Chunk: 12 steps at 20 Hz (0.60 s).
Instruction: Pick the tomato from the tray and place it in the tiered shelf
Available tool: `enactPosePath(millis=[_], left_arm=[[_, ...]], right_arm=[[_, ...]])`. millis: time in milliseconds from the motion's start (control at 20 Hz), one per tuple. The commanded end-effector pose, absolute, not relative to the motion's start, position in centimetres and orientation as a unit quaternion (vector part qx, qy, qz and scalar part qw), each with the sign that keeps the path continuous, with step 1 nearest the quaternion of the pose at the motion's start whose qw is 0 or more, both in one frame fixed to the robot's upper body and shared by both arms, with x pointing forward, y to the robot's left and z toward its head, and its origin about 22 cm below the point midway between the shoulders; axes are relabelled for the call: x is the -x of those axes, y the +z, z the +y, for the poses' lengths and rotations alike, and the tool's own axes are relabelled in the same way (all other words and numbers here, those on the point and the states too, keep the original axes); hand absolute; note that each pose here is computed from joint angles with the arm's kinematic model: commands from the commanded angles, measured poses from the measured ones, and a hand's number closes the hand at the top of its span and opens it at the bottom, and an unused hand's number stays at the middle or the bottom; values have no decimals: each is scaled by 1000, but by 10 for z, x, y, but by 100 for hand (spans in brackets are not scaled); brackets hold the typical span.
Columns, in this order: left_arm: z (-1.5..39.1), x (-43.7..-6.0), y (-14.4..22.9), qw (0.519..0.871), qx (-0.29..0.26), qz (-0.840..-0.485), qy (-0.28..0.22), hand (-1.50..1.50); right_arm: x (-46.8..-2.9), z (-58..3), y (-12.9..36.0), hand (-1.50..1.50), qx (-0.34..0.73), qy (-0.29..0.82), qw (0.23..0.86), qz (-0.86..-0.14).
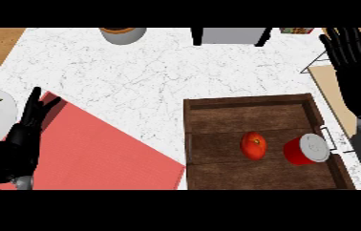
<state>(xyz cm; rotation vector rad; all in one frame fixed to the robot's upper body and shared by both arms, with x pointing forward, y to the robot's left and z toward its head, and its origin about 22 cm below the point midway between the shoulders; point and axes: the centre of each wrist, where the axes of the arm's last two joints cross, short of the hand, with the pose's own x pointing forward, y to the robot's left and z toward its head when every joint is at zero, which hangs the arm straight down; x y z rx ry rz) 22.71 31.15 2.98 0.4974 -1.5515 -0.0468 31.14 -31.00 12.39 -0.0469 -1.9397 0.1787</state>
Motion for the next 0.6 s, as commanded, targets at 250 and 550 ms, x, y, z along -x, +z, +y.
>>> enactPosePath(millis=[250, 550], left_arm=[[344, -230, 20, 749, -165, -642, -26, 0], [340, -216, 4, 782, -124, -611, -16, 0]], right_arm=[[-301, -197, 87, 150, -196, 127, 603, -763], [-236, -193, 35, -150, 74, 94, 662, -740]])
